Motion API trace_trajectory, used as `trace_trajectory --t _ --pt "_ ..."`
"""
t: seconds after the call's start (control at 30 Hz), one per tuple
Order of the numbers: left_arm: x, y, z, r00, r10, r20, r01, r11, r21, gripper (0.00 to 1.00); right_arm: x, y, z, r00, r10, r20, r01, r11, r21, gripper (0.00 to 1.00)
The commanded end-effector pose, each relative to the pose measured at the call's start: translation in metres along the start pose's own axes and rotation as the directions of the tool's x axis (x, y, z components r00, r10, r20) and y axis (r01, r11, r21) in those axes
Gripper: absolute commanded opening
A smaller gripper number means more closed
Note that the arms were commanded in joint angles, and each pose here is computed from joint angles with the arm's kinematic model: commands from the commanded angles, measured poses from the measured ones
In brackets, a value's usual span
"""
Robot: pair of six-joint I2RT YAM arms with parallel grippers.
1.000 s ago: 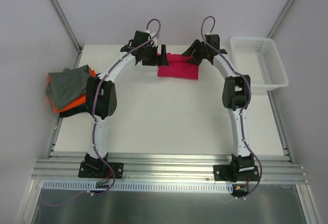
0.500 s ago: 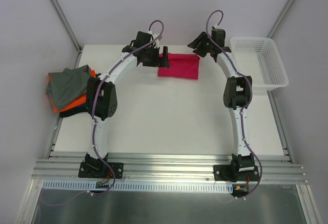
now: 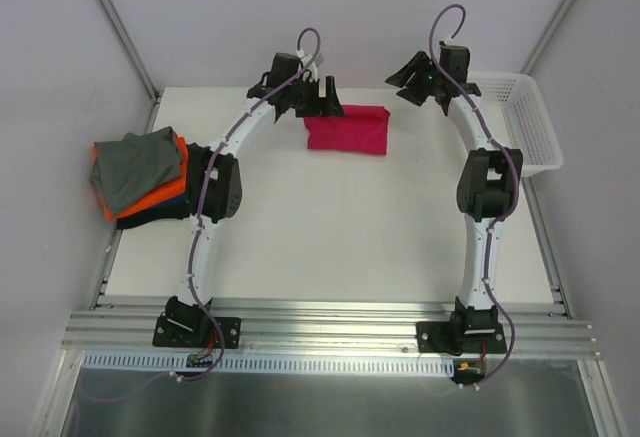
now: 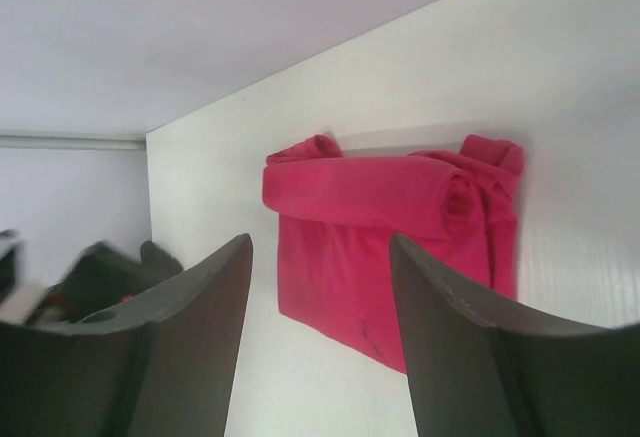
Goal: Fold and stack the t-shirts
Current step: Smooth out wrinkles on the folded tshirt
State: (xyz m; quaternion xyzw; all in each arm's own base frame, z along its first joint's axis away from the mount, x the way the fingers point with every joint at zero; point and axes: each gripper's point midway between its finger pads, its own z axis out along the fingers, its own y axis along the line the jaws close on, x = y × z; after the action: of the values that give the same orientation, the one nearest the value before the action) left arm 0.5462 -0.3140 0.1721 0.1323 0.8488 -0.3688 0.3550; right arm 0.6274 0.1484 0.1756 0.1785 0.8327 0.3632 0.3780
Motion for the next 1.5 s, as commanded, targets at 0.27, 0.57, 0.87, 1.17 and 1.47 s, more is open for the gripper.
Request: trace_trajectory --t 0.27,0.57,0.87,1.17,1.47 --pt "0.043 0.034 0.048 0.994 -0.076 -0.074 0.077 0.997 0.011 0.85 0.018 0.029 0.0 0.998 -0.018 -0.062 0.013 0.996 -0.084 0.61" --pt "0.064 0.037 0.039 0.982 -0.136 -0.131 0.139 0.99 0.015 0.84 0.093 0.002 0.019 0.967 0.086 -0.239 -0.092 0.996 -0.012 0.61" --pt "0.08 0.038 0.011 0.962 -0.189 -0.195 0.196 0.98 0.018 0.81 0.113 0.017 0.02 0.957 0.102 -0.273 -0.113 0.993 -0.022 0.62" --pt "0.084 0.043 0.005 0.964 -0.162 -0.21 0.165 0.986 -0.004 0.81 0.114 0.034 0.057 0.968 0.084 -0.235 -0.101 0.993 -0.061 0.62" --pt "0.102 0.039 -0.014 0.952 -0.144 -0.268 0.145 0.989 -0.019 0.8 0.08 0.033 0.1 0.997 0.035 -0.062 -0.04 0.995 -0.087 0.61"
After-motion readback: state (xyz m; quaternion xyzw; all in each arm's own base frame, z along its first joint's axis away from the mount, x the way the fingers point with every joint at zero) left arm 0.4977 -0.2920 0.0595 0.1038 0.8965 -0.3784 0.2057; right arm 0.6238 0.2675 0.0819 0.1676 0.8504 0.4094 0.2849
